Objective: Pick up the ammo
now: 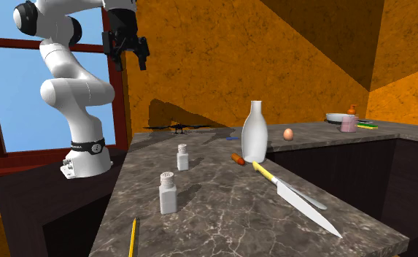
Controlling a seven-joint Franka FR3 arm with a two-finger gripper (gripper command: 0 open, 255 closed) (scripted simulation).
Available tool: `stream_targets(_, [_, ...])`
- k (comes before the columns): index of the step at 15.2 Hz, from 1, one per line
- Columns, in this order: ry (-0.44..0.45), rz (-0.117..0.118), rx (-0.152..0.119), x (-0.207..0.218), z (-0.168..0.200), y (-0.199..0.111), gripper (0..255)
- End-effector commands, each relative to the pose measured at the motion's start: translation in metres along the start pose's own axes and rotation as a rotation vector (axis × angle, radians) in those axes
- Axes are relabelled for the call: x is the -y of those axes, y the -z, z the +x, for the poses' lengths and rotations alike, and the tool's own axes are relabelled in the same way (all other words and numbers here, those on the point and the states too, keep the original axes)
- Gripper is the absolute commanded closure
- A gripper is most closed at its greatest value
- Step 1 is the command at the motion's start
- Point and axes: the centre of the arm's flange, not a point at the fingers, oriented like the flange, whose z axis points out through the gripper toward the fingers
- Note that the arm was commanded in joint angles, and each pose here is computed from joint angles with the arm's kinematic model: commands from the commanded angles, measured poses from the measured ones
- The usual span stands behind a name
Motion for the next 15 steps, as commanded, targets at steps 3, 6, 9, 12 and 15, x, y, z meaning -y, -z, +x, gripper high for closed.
stream_targets(3, [-0.017,-0.004,-0.002,0.017,0.011,-0.018,0])
stream_targets(6, [-0.043,-0.011,-0.004,0.041,0.027,-0.045,0])
stream_targets(9, [-0.069,-0.017,-0.006,0.065,0.045,-0.072,0])
stream_targets(12, [-0.095,-0.024,-0.008,0.089,0.063,-0.099,0])
stream_targets(15, [-0.121,-0.03,-0.011,0.111,0.081,-0.126,0])
